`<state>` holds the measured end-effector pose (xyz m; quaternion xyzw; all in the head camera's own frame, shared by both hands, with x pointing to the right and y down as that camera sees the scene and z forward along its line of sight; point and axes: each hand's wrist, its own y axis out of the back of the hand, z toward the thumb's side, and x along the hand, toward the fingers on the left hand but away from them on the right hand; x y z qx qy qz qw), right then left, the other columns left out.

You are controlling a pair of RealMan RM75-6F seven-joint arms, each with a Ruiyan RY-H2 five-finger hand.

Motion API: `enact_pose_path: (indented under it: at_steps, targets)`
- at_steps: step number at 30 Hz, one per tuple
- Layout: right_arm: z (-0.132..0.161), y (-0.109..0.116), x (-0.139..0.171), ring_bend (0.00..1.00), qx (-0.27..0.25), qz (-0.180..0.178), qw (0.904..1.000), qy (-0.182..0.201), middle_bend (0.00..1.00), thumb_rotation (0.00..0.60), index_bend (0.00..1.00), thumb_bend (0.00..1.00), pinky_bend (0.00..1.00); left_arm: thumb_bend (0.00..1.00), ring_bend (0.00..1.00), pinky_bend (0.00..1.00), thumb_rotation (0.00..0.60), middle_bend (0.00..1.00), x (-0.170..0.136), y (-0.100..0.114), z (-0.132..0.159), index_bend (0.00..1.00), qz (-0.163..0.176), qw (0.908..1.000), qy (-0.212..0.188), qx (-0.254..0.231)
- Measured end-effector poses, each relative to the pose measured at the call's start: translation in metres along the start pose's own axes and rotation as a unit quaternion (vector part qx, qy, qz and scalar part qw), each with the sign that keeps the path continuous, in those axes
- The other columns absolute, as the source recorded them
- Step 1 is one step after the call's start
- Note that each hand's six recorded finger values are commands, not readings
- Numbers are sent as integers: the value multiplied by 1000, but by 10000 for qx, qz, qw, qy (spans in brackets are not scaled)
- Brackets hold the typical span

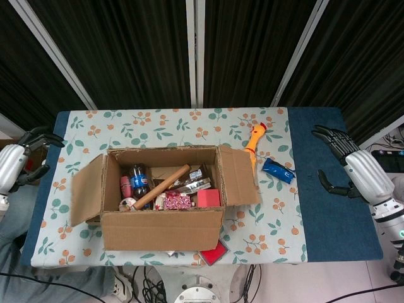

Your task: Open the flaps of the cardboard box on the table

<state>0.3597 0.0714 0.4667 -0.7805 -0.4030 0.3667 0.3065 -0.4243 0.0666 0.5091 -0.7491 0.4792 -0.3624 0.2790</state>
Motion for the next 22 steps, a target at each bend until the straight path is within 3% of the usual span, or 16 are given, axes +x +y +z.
enact_pose_path:
  at_steps: [5, 10, 13, 16, 19, 22]
  targets:
    - [-5, 4, 10, 0, 192, -90, 9997, -80, 0, 600, 0, 477, 0, 5, 105, 203, 11, 217, -16, 1, -15, 248, 262, 9996, 109, 44]
    - [-25, 5, 32, 0, 1038, -201, 9934, -444, 0, 600, 0, 466, 0, 14, 102, 203, 132, 165, -35, 1, -28, 179, 342, 9938, 387, 980]
    - [-42, 3, 52, 0, 1762, -350, 9807, -777, 0, 600, 0, 423, 0, 15, 97, 203, 147, 142, -55, -1, -37, 163, 342, 9834, 688, 1645]
    - [-68, -9, 82, 0, 2396, -525, 9611, -1269, 0, 600, 0, 369, 0, 14, 96, 203, 157, 137, -80, -6, -46, 160, 354, 9708, 1031, 2136]
    - [-92, -28, 111, 0, 2691, -582, 9458, -1724, 0, 600, 0, 338, 0, 15, 96, 203, 164, 137, -104, -13, -51, 160, 445, 9620, 1242, 2392]
    - [-114, -42, 137, 0, 2721, -611, 9372, -2096, 0, 600, 0, 329, 0, 15, 96, 203, 167, 137, -114, -21, -53, 156, 463, 9591, 1268, 2488]
